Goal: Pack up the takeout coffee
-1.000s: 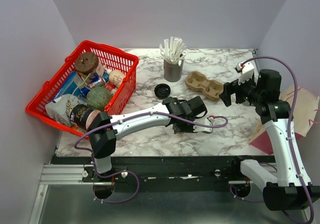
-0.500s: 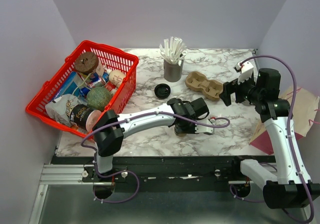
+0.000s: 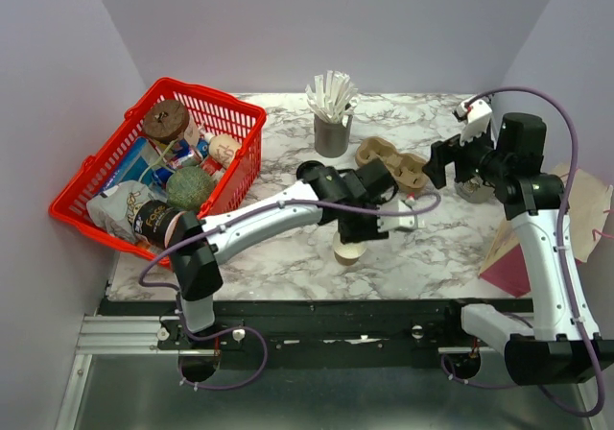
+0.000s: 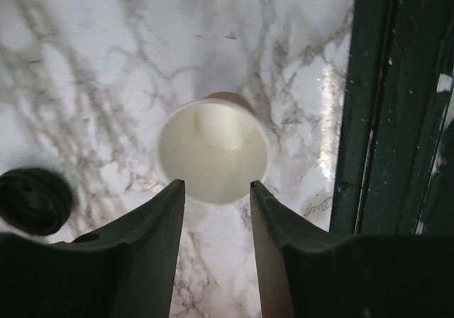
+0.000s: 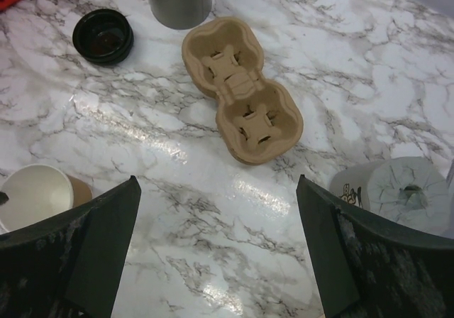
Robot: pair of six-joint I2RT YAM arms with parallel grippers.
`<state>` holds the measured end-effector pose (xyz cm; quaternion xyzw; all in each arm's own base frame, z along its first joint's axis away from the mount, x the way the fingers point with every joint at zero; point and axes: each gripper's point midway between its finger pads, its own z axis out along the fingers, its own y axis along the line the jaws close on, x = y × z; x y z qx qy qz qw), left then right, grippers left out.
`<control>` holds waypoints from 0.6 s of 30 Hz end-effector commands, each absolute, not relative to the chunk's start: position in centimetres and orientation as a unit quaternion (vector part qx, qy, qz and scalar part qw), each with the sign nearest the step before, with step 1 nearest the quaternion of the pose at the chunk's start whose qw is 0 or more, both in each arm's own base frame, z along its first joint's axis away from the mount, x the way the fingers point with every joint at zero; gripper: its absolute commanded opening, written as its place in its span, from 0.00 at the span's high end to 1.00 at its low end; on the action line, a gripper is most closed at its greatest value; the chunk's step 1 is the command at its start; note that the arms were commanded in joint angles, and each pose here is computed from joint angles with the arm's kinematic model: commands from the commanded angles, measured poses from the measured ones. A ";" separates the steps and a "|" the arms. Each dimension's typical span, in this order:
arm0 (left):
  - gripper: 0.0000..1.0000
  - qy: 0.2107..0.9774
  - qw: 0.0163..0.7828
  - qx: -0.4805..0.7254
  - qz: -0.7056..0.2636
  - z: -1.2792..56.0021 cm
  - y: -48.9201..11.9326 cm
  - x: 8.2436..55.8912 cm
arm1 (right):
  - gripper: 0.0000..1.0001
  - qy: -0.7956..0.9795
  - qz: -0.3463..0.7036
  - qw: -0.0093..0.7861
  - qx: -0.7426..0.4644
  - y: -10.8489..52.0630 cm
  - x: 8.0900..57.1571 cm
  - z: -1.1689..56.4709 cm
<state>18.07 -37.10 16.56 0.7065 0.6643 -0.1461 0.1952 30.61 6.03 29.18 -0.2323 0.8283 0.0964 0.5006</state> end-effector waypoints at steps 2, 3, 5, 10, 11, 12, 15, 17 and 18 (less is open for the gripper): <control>0.41 0.730 0.311 0.601 -0.094 24.4 -32.7 26.3 | 0.00 0.830 0.077 0.502 -0.231 5.3 29.8 31.7; 0.41 0.742 0.305 0.591 -0.081 24.2 -32.1 27.7 | 0.00 0.837 0.075 0.491 -0.229 5.1 29.1 31.4; 0.41 0.775 0.299 0.553 -0.066 23.6 -29.8 30.9 | 0.00 0.841 0.074 0.486 -0.227 5.0 28.4 31.4; 0.45 0.806 0.287 0.508 -0.101 21.0 -28.7 35.6 | 0.00 0.839 0.097 0.487 -0.221 5.7 27.1 31.5; 0.45 0.809 0.287 0.504 -0.101 20.5 -28.3 36.4 | 0.00 0.840 0.099 0.488 -0.218 5.7 27.1 31.5; 0.45 0.806 0.285 0.508 -0.101 19.7 -28.6 37.1 | 0.00 0.838 0.096 0.492 -0.216 5.7 27.1 31.8; 0.46 0.798 0.268 0.529 -0.106 18.0 -29.4 37.9 | 0.00 0.835 0.089 0.499 -0.215 5.5 27.2 32.2; 0.46 0.795 0.266 0.534 -0.107 17.3 -29.8 38.4 | 0.00 0.835 0.085 0.500 -0.216 5.3 27.0 32.1; 0.46 0.796 0.263 0.535 -0.107 16.6 -30.1 38.9 | 0.00 0.835 0.082 0.500 -0.215 5.2 27.0 32.0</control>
